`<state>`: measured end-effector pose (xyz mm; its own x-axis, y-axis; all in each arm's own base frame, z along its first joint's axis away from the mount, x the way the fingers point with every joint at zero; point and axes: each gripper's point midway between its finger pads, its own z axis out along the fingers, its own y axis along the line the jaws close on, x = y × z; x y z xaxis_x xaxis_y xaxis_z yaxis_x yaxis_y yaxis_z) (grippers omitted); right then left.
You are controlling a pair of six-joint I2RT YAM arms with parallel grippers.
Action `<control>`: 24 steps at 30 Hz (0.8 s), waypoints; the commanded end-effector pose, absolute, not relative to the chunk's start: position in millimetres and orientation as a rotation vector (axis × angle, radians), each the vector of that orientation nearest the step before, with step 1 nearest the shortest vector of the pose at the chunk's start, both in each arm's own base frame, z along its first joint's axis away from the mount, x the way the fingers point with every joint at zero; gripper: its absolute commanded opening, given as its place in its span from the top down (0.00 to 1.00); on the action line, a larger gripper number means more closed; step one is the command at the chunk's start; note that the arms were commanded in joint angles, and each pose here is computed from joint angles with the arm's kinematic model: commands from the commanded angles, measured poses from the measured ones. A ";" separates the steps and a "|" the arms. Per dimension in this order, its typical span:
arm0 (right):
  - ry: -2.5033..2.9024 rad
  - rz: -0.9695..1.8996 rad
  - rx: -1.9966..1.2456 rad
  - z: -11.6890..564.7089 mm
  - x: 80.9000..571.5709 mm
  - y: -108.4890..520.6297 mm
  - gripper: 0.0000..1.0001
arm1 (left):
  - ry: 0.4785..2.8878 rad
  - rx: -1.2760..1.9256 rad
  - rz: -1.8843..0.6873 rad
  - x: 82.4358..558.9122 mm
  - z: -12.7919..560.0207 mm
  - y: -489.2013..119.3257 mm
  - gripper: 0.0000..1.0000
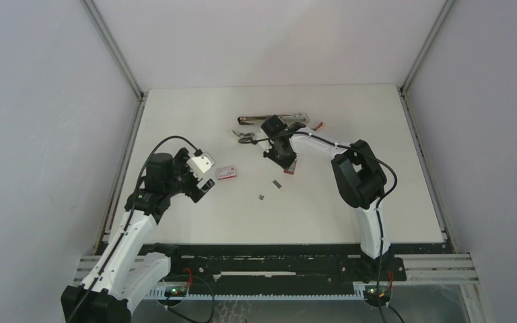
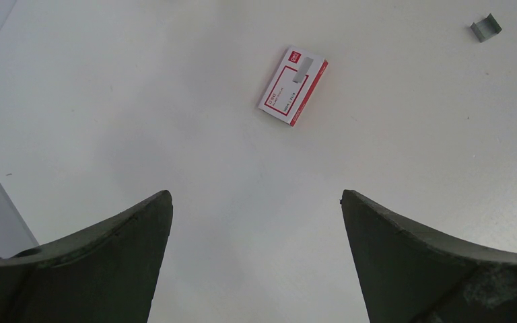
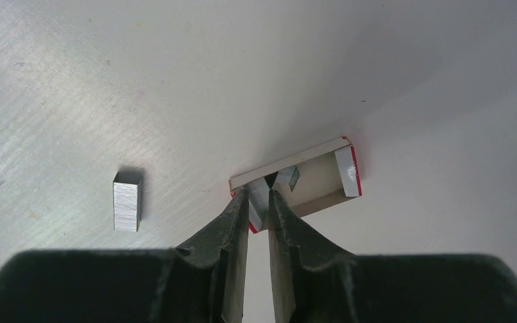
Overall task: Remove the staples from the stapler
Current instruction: Adjust the staple in the staple box.
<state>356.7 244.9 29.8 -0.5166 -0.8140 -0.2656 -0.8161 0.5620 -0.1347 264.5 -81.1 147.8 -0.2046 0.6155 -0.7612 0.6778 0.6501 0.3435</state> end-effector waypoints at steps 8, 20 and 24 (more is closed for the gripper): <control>2.466 -0.021 -1.343 28.0 365.6 246.8 0.83 | 1.873 1.005 -0.076 267.6 149.6 -81.0 0.00; 2.483 -0.027 -1.343 20.0 366.3 245.2 0.82 | 1.875 1.007 -0.075 267.7 149.1 -81.0 0.00; 2.482 -0.035 -1.340 18.5 368.0 244.8 0.82 | 1.875 1.007 -0.076 267.6 148.7 -80.9 0.00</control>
